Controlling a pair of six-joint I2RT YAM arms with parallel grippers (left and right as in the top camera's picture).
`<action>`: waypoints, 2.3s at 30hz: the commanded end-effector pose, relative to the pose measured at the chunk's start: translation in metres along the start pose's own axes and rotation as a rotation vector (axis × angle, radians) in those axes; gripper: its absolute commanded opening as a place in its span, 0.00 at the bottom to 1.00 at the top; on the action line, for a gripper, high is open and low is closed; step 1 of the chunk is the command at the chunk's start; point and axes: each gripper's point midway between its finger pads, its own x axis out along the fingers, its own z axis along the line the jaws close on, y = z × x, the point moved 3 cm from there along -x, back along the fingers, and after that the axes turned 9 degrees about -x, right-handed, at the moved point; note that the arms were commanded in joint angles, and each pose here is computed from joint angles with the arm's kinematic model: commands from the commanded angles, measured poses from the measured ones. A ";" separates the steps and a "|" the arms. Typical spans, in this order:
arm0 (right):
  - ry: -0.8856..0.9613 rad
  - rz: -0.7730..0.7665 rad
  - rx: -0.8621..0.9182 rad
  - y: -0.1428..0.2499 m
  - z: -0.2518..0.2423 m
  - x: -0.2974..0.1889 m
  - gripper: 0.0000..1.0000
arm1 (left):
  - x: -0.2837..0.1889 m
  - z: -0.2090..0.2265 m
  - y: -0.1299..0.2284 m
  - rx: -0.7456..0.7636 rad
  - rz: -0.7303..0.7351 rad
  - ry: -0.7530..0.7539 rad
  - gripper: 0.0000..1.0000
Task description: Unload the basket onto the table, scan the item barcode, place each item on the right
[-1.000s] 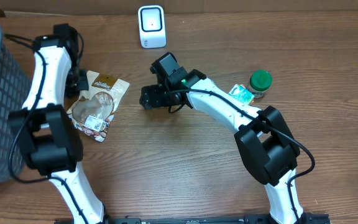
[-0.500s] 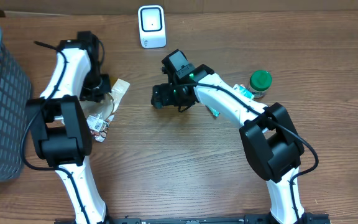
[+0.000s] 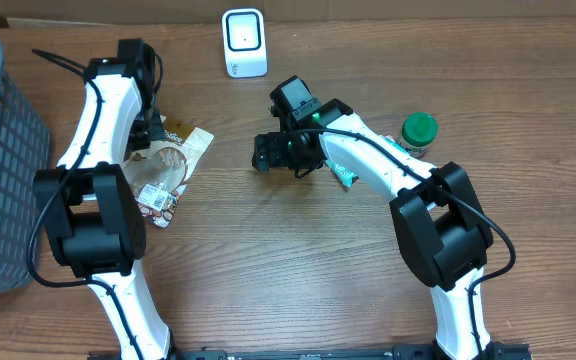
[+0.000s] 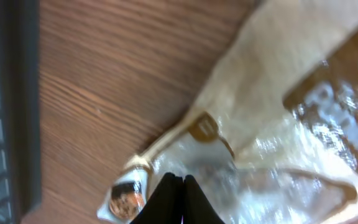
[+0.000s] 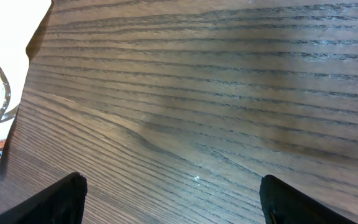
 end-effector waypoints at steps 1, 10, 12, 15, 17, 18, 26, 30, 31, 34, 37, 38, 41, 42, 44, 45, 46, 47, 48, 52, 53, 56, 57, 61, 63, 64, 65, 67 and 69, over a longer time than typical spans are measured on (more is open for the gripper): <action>-0.019 -0.035 -0.011 -0.009 0.006 -0.014 0.87 | 0.016 0.005 0.002 -0.025 0.001 -0.068 0.04; -0.016 -0.025 -0.008 -0.006 0.005 -0.014 0.87 | 0.036 -0.022 0.028 -0.023 0.143 0.053 0.04; -0.015 -0.024 -0.008 -0.006 0.005 -0.014 0.87 | 0.034 -0.034 0.037 -0.020 0.194 0.128 0.04; -0.014 -0.020 -0.007 -0.005 0.005 -0.014 0.87 | 0.036 -0.048 0.052 -0.004 0.248 0.189 0.04; -0.011 -0.008 -0.004 -0.003 0.004 -0.014 0.87 | 0.043 -0.056 0.066 0.011 0.267 0.189 0.04; -0.009 -0.005 -0.003 -0.002 0.004 -0.014 0.87 | 0.045 -0.058 0.070 0.018 0.274 0.187 0.04; -0.008 0.000 -0.001 -0.001 0.004 -0.014 0.87 | 0.037 -0.089 0.101 0.097 0.340 0.264 0.04; -0.007 0.003 0.000 0.000 0.003 -0.014 0.87 | 0.026 -0.110 0.114 0.157 0.367 0.335 0.04; -0.007 0.003 0.000 0.000 0.003 -0.014 0.87 | 0.024 -0.114 0.117 0.171 0.371 0.346 0.04; -0.007 0.003 0.000 0.000 0.003 -0.014 0.87 | 0.018 -0.123 0.124 0.205 0.386 0.382 0.04; -0.007 0.003 0.000 0.000 0.003 -0.014 0.87 | 0.009 -0.126 0.125 0.231 0.401 0.416 0.04; -0.007 0.002 0.001 -0.001 0.003 -0.014 0.87 | 0.001 -0.126 0.121 0.240 0.398 0.429 0.04; -0.006 0.001 0.004 -0.001 0.001 -0.015 0.89 | -0.020 -0.123 0.108 0.256 0.374 0.447 0.04; -0.006 0.000 0.007 -0.002 0.000 -0.015 0.90 | -0.029 -0.122 0.102 0.265 0.359 0.456 0.04; -0.005 -0.004 0.012 -0.003 -0.002 -0.017 0.95 | -0.049 -0.119 0.092 0.271 0.326 0.473 0.04; -0.004 -0.007 0.014 -0.004 -0.004 -0.019 0.96 | -0.060 -0.117 0.087 0.273 0.306 0.483 0.04; -0.004 -0.012 0.014 -0.005 -0.006 -0.022 0.97 | -0.071 -0.115 0.081 0.270 0.283 0.492 0.04; -0.011 -0.017 0.004 -0.007 -0.006 -0.025 0.98 | -0.082 -0.112 0.076 0.269 0.258 0.502 0.04; -0.027 -0.022 -0.020 -0.008 -0.005 -0.029 0.98 | -0.093 -0.109 0.071 0.264 0.234 0.513 0.04; -0.073 -0.068 -0.100 -0.017 -0.004 -0.053 0.98 | -0.143 -0.085 0.050 0.202 0.118 0.572 0.04; -0.073 -0.080 -0.107 -0.018 -0.005 -0.058 0.99 | -0.154 -0.077 0.047 0.180 0.090 0.586 0.04; -0.076 -0.102 -0.155 -0.021 -0.004 -0.067 0.99 | -0.179 -0.052 0.043 0.114 0.027 0.614 0.04; -0.077 -0.106 -0.172 -0.022 -0.003 -0.069 0.99 | -0.186 -0.042 0.041 0.087 0.008 0.613 0.04; -0.078 -0.118 -0.223 -0.024 -0.001 -0.075 1.00 | -0.208 -0.006 0.044 0.012 -0.053 0.596 0.04; -0.078 -0.121 -0.238 -0.025 0.000 -0.077 1.00 | -0.213 0.010 0.048 -0.025 -0.064 0.566 0.04; -0.079 -0.124 -0.238 -0.026 0.001 -0.078 1.00 | -0.213 0.017 0.050 -0.040 -0.063 0.547 0.04; -0.079 -0.128 -0.239 -0.027 0.001 -0.079 1.00 | -0.212 0.022 0.052 -0.054 -0.058 0.535 0.04; -0.079 -0.132 -0.241 -0.028 0.002 -0.080 1.00 | -0.207 0.027 0.055 -0.080 -0.030 0.521 0.05; -0.079 -0.132 -0.241 -0.028 0.002 -0.080 1.00 | -0.197 0.026 0.059 -0.084 0.013 0.519 0.05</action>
